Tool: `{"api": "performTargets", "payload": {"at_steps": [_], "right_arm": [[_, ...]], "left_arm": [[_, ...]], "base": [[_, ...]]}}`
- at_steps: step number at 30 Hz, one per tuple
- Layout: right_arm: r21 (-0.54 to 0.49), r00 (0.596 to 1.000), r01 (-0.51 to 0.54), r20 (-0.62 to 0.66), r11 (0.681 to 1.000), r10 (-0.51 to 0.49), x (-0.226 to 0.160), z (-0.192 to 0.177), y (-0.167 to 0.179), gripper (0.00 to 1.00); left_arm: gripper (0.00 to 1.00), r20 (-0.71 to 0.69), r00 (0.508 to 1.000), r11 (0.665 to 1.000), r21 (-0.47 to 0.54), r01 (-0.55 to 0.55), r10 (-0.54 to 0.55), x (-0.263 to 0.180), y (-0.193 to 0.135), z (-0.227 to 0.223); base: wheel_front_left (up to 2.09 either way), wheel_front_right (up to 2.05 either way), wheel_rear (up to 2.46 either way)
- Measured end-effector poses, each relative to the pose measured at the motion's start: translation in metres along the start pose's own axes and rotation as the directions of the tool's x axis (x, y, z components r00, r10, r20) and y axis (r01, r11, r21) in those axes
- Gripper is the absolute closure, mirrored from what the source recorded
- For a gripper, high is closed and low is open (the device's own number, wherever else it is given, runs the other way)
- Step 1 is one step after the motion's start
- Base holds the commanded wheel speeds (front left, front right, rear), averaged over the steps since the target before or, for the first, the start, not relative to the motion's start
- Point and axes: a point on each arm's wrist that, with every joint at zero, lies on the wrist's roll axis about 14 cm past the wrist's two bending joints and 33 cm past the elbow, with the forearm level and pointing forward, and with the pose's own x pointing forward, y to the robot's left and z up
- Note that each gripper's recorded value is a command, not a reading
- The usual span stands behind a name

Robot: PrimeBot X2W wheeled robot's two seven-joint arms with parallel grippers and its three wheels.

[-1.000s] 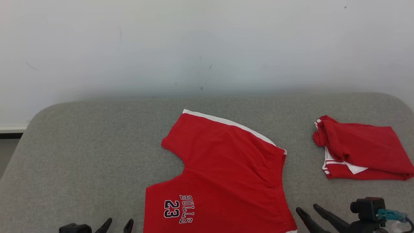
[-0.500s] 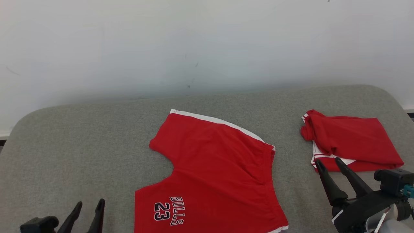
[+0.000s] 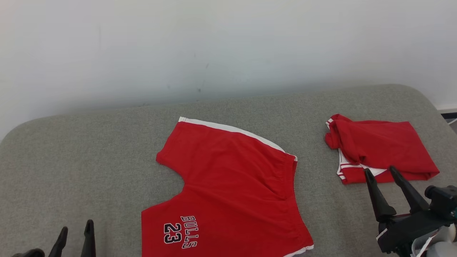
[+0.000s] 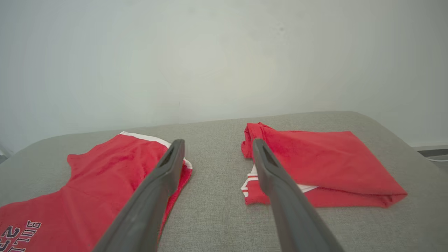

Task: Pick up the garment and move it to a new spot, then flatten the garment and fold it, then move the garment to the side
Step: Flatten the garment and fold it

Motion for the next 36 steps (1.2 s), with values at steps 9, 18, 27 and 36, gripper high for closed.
{"api": "performTargets", "payload": {"at_steps": [9,18,27,36], "right_arm": [[-0.057,0.998,0.062,0.027,0.996,-0.060,-0.003,-0.002,-0.011,0.00],[-0.118,0.990,0.138,0.021,0.983,-0.137,-0.017,-0.012,-0.031,0.00],[-0.124,0.989,0.145,0.031,0.982,-0.142,-0.016,-0.013,-0.028,0.00],[-0.129,0.990,0.138,0.041,0.982,-0.134,-0.012,-0.013,-0.022,0.00]], "left_arm": [[0.00,0.025,0.998,0.999,0.012,-0.051,0.050,-0.004,0.009,0.001],[0.00,0.058,0.998,0.997,0.075,-0.014,0.009,0.002,-0.007,0.007],[0.00,0.084,0.996,0.998,0.053,-0.022,0.018,0.002,-0.011,0.012],[0.00,0.105,0.994,0.996,0.089,-0.030,0.021,0.000,-0.010,0.017]], "base": [[0.00,0.00,0.00],[0.00,0.00,0.00],[0.00,0.00,0.00],[0.00,0.00,0.00]]}}
